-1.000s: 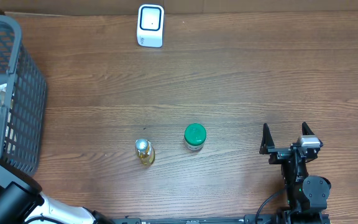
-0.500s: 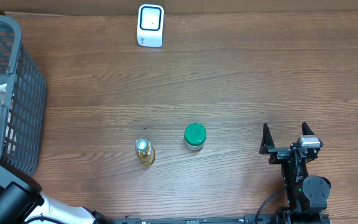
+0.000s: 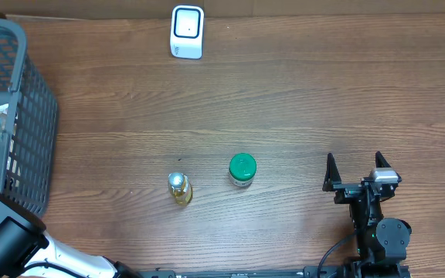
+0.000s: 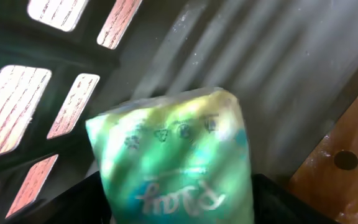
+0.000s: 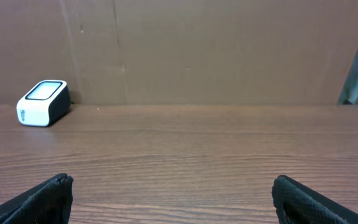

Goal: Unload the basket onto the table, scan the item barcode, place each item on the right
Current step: 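Reach the left gripper into the basket and grasp the small green packet, then lift the green packet out and carry it toward the scanner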

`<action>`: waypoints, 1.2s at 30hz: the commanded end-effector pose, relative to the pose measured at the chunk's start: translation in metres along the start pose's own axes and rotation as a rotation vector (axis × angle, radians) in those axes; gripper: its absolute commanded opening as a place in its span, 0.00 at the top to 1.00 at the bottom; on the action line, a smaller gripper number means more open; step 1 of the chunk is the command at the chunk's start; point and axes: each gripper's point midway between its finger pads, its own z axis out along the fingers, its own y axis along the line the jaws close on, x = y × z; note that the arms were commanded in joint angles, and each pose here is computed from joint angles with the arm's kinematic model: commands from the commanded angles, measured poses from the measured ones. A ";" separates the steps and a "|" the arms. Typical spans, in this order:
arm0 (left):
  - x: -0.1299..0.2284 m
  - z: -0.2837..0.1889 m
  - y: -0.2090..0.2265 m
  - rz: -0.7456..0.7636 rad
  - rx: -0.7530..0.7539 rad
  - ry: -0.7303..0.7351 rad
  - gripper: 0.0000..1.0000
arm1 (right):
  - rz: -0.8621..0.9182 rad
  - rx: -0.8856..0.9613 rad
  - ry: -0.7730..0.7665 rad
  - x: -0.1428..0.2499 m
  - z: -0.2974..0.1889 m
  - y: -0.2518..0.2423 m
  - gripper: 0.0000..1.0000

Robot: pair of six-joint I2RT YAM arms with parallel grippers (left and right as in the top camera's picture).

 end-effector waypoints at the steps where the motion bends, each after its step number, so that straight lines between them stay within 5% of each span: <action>1: 0.004 0.012 0.014 0.122 -0.056 0.026 0.24 | -0.004 0.000 -0.001 0.002 0.000 0.000 0.00; 9: 0.005 0.004 0.012 0.175 -0.047 0.045 0.45 | -0.005 0.000 0.000 0.003 0.000 0.000 0.00; 27: -0.041 -0.138 -0.026 0.174 0.087 0.032 0.56 | -0.005 0.000 0.000 0.003 0.000 0.000 0.00; 36: -0.017 -0.241 -0.065 0.310 0.467 0.226 0.53 | -0.004 0.000 -0.001 0.002 0.000 0.000 0.00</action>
